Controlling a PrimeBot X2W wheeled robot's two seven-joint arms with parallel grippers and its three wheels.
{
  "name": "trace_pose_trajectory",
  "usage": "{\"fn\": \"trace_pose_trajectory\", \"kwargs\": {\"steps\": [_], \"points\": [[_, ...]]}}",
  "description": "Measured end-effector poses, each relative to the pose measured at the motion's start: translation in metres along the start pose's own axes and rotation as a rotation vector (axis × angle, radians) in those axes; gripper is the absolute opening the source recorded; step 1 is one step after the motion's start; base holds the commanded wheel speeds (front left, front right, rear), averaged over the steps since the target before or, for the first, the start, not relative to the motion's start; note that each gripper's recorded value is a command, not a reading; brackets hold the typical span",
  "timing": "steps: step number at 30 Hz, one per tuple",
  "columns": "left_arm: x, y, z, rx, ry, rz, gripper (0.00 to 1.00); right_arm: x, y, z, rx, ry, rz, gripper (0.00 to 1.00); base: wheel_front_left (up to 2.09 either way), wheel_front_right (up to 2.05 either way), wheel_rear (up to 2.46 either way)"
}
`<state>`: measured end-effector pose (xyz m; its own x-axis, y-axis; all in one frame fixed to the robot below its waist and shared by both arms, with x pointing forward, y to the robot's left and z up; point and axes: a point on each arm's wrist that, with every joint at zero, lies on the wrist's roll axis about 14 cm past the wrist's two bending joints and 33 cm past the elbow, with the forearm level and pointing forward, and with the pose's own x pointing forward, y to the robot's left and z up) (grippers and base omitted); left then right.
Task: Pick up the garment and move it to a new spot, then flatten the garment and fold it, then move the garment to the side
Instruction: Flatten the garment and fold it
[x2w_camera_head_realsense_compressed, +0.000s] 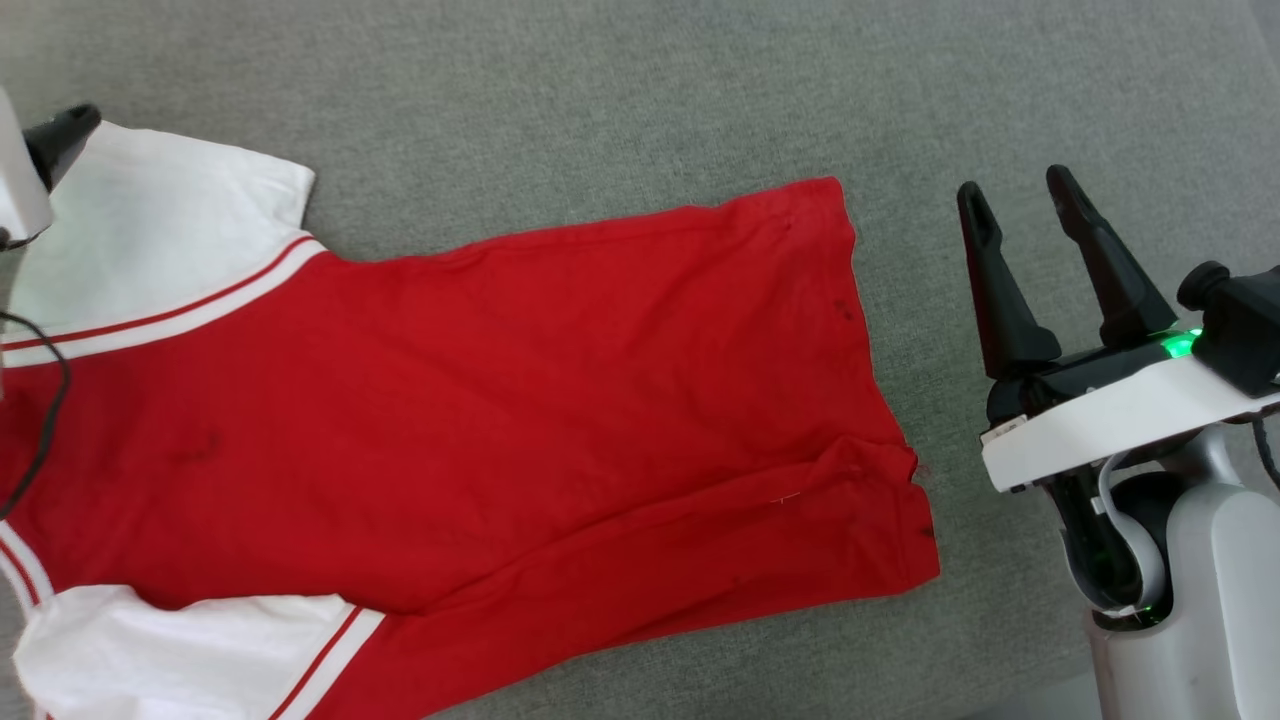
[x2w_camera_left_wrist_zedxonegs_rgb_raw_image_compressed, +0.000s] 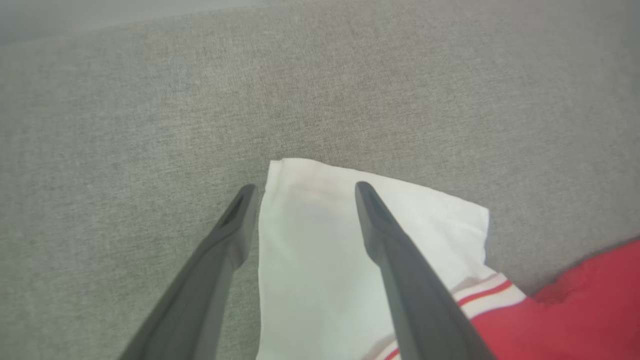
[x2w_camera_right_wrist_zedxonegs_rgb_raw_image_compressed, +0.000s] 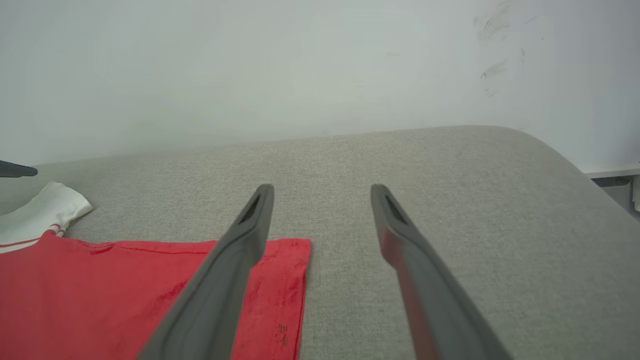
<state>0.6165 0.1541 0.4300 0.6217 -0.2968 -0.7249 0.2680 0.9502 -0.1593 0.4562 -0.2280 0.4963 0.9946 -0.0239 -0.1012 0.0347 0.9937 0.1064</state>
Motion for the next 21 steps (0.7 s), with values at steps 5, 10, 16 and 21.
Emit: {"fn": "trace_pose_trajectory", "kwargs": {"steps": [5,10,16,21], "points": [[0.022,0.008,-0.027,-0.019,0.136,0.015,1.0,0.002,-0.003,-0.018,0.023,0.041,-0.01,1.0,0.0,0.0,0.0],[0.037,0.005,-0.049,-0.054,0.232,-0.004,1.0,0.0,-0.011,-0.03,0.039,0.073,-0.034,1.0,0.0,0.0,0.0],[0.041,0.001,-0.054,-0.091,0.239,-0.021,0.0,-0.003,-0.018,-0.032,0.055,0.08,-0.058,1.0,0.0,0.0,0.0],[0.036,-0.002,-0.053,-0.105,0.199,-0.024,0.0,-0.005,-0.023,-0.033,0.072,0.1,-0.068,1.0,0.0,0.0,0.0]]}}
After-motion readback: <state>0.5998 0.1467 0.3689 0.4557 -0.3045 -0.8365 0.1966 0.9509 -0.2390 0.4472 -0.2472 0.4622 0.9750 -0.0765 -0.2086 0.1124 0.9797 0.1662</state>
